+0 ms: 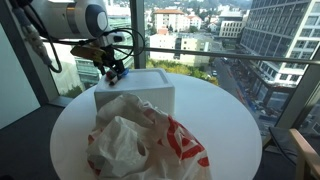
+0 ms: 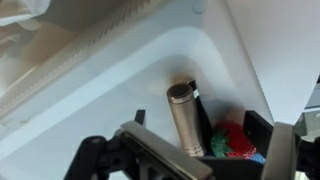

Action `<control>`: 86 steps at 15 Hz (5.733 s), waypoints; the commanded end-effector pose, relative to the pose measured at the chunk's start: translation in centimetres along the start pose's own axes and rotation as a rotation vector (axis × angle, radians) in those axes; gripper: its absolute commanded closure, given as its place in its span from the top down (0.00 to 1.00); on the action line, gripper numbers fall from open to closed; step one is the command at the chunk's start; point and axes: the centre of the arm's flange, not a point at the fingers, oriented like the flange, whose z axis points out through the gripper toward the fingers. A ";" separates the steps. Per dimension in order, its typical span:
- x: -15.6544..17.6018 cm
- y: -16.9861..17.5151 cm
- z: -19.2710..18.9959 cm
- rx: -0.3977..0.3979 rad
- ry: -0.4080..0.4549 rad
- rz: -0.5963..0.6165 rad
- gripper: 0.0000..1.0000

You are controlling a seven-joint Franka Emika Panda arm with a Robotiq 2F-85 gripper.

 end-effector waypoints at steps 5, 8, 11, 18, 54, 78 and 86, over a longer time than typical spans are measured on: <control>1.5 -2.6 3.2 -0.126 -0.054 -0.177 0.49; 0.6 -3.1 1.6 -0.169 -0.029 -0.225 0.27; -0.1 -2.7 0.1 -0.185 -0.008 -0.221 0.08; -5.5 3.2 -5.7 -0.330 -0.112 -0.001 0.12; -7.1 4.3 -4.3 -0.081 0.074 0.001 1.00; -6.0 6.1 1.6 -0.242 -0.139 -0.516 0.58; -7.2 5.1 -2.8 -0.284 -0.190 -0.430 0.02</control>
